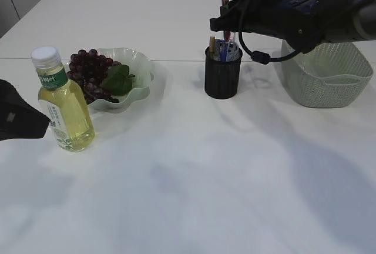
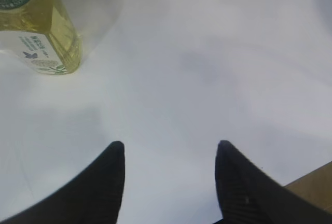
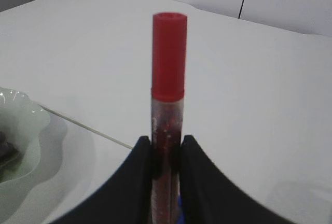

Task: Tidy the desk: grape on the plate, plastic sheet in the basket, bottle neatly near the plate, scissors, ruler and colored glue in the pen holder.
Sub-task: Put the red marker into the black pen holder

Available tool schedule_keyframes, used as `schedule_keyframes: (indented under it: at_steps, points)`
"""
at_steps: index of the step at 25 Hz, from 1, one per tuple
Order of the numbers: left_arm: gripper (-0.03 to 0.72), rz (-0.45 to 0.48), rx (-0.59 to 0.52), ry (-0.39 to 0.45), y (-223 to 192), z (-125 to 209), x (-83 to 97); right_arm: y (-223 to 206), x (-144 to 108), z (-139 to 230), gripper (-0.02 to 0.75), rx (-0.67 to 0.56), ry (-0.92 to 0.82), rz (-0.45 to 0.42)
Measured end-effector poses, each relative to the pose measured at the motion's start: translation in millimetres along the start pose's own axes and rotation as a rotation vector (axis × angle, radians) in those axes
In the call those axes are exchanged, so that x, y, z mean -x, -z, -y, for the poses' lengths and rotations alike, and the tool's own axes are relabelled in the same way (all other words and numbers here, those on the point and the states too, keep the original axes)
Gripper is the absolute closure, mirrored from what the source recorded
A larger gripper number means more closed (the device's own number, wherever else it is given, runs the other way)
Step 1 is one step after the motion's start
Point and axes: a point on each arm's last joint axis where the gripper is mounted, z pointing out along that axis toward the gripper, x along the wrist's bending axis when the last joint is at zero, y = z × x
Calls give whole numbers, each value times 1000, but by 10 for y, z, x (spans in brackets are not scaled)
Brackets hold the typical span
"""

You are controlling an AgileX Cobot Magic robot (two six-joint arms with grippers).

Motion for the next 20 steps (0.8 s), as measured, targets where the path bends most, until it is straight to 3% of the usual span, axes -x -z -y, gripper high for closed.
schedule_keyframes:
  at_steps: [20]
  points:
    - [276, 0, 0, 0, 0, 0, 0, -48, -6, 77, 573, -12, 36, -3]
